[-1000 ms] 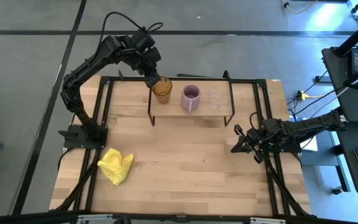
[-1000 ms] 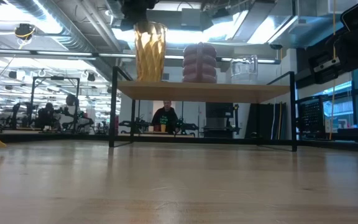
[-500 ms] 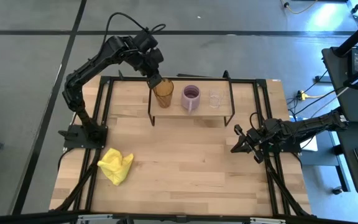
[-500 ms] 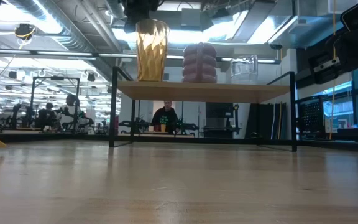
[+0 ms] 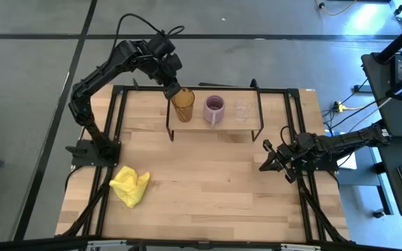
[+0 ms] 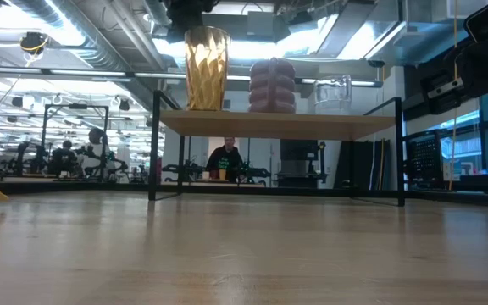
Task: Stack small to large cups/mugs on shelf
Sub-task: Put the brown glass on the shelf, then return to Home Position
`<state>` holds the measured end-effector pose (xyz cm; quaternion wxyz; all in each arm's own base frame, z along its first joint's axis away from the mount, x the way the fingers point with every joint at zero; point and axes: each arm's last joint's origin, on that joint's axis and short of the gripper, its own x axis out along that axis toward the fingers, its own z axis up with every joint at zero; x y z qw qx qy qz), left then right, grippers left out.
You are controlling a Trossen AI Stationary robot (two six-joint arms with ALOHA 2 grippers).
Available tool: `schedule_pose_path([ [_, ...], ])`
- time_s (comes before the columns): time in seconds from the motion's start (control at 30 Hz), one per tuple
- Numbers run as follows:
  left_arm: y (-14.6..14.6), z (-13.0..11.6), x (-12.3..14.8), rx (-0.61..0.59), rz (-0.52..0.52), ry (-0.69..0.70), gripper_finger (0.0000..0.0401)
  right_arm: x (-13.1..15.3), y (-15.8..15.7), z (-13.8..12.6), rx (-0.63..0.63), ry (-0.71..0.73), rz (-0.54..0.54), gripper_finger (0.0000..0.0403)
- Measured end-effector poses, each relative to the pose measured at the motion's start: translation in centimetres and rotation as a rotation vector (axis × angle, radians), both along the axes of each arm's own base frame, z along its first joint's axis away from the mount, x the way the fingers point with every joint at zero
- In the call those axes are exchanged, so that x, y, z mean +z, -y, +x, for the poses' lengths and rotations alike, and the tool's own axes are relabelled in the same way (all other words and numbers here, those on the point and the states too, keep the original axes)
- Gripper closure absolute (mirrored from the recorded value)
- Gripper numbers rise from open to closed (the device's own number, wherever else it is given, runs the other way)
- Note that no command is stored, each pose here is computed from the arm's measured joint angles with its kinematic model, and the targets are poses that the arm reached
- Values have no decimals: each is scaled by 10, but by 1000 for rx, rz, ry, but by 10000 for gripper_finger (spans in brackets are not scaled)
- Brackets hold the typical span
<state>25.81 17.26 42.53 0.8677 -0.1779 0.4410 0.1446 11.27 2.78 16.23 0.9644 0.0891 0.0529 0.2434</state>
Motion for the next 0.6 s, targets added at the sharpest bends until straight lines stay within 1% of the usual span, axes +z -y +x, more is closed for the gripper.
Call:
schedule_pose_path([
  [0.17, 6, -9, 9, 7, 18, 16, 350, 0, 0, 0, 0, 0, 0, 380],
  [0.33, 15, -29, 26, 21, 56, 68, 343, 0, 0, 0, 0, 1, 0, 380],
  [0.53, 41, -61, 51, 51, 77, 149, 347, 0, 0, 0, 0, 1, -1, 380],
  [0.6, 54, -69, 59, 33, 88, 184, 347, 0, 0, 0, 0, 1, 0, 380],
])
